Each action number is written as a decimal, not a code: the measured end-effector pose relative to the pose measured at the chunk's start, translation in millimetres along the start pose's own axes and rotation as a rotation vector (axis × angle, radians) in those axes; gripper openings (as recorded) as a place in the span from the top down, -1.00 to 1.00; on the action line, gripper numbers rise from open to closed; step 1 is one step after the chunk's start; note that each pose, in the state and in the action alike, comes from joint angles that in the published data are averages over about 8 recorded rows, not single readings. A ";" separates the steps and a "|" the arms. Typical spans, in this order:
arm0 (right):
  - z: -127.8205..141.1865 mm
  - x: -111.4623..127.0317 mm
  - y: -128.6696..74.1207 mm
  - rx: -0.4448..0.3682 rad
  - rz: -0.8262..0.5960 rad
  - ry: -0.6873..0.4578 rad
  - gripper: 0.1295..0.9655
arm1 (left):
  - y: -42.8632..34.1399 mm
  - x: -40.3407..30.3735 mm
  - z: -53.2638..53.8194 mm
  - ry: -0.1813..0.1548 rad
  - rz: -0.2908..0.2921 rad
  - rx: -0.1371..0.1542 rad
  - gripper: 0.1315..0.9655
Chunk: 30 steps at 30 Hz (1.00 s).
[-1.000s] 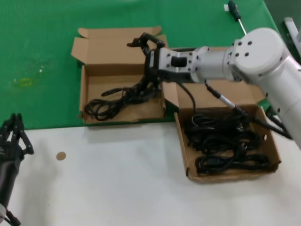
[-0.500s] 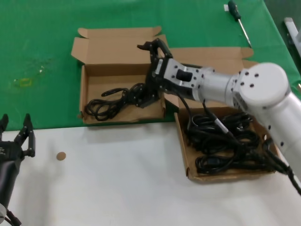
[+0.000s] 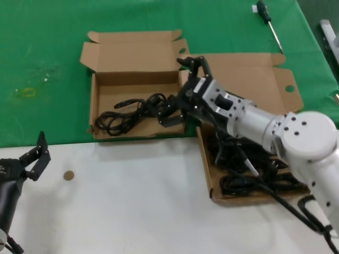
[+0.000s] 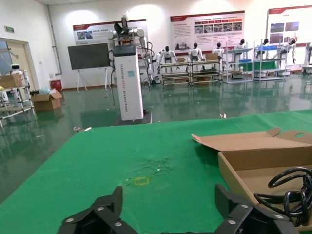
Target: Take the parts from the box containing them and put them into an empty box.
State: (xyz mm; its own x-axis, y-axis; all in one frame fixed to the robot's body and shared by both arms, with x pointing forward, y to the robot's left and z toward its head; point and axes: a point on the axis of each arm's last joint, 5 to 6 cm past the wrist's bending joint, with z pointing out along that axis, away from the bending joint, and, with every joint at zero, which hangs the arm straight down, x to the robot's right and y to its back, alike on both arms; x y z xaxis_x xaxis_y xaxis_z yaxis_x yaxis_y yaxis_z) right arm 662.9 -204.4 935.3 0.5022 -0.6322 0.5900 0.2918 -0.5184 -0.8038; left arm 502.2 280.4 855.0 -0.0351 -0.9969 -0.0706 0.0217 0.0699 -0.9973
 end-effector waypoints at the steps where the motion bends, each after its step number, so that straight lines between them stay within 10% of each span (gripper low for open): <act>1: -2.6 -2.1 1.9 0.000 0.014 0.011 -1.00 | 0.0 0.0 0.0 0.000 0.000 0.000 -0.10; 30: -99.4 -55.6 46.7 -0.056 0.397 0.373 -1.00 | 0.0 0.0 0.0 0.000 0.000 0.000 -0.97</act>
State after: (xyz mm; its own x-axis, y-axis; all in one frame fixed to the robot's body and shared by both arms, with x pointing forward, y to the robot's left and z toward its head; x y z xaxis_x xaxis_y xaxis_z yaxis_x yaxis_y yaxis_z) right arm 567.7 -250.7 872.5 0.2395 -0.9415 0.2371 0.0900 -0.2216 -0.9710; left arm 502.2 280.4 855.0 -0.0351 -0.9969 -0.0706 0.0218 0.0699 -0.9973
